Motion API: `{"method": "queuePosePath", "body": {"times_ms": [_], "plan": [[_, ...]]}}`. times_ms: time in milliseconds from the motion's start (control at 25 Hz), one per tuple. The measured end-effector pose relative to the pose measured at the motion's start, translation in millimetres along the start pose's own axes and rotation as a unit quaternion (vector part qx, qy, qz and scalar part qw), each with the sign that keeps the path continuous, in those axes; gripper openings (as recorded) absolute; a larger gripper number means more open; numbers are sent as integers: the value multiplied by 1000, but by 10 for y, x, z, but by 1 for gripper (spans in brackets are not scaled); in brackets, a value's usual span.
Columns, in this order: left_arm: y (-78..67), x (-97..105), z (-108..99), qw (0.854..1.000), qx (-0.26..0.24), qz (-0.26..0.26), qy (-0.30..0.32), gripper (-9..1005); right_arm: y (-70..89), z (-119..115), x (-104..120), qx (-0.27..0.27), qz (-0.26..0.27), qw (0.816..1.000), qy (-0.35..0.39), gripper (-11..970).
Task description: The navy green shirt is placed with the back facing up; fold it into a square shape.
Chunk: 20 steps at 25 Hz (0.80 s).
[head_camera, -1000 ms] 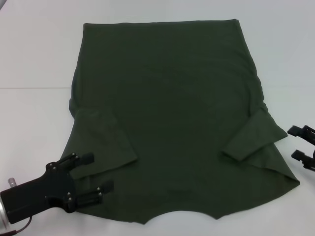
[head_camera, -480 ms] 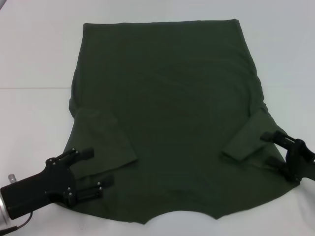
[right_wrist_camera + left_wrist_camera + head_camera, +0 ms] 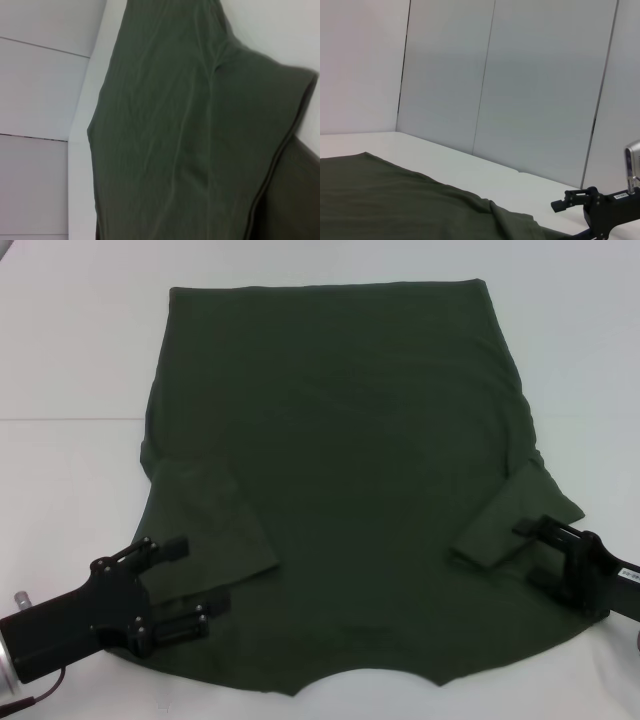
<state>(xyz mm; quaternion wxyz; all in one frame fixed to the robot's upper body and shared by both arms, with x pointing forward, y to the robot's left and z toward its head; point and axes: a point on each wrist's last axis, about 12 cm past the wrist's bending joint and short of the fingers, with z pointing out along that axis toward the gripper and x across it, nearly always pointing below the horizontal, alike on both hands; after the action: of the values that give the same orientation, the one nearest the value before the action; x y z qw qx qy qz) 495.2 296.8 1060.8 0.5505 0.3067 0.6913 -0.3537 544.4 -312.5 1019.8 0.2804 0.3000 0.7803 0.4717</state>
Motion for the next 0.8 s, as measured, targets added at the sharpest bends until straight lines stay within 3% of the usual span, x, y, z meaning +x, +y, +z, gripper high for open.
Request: {"method": "queuePosePath", "body": {"times_ms": [440, 800], "plan": [[0, 6, -12, 1000, -2, -2, 0, 933, 156, 156, -31, -8, -15, 1000, 5, 917], [15, 1, 0, 1000, -5, 0, 1, 932, 137, 154, -36, -1, -6, 1000, 1, 916]]}}
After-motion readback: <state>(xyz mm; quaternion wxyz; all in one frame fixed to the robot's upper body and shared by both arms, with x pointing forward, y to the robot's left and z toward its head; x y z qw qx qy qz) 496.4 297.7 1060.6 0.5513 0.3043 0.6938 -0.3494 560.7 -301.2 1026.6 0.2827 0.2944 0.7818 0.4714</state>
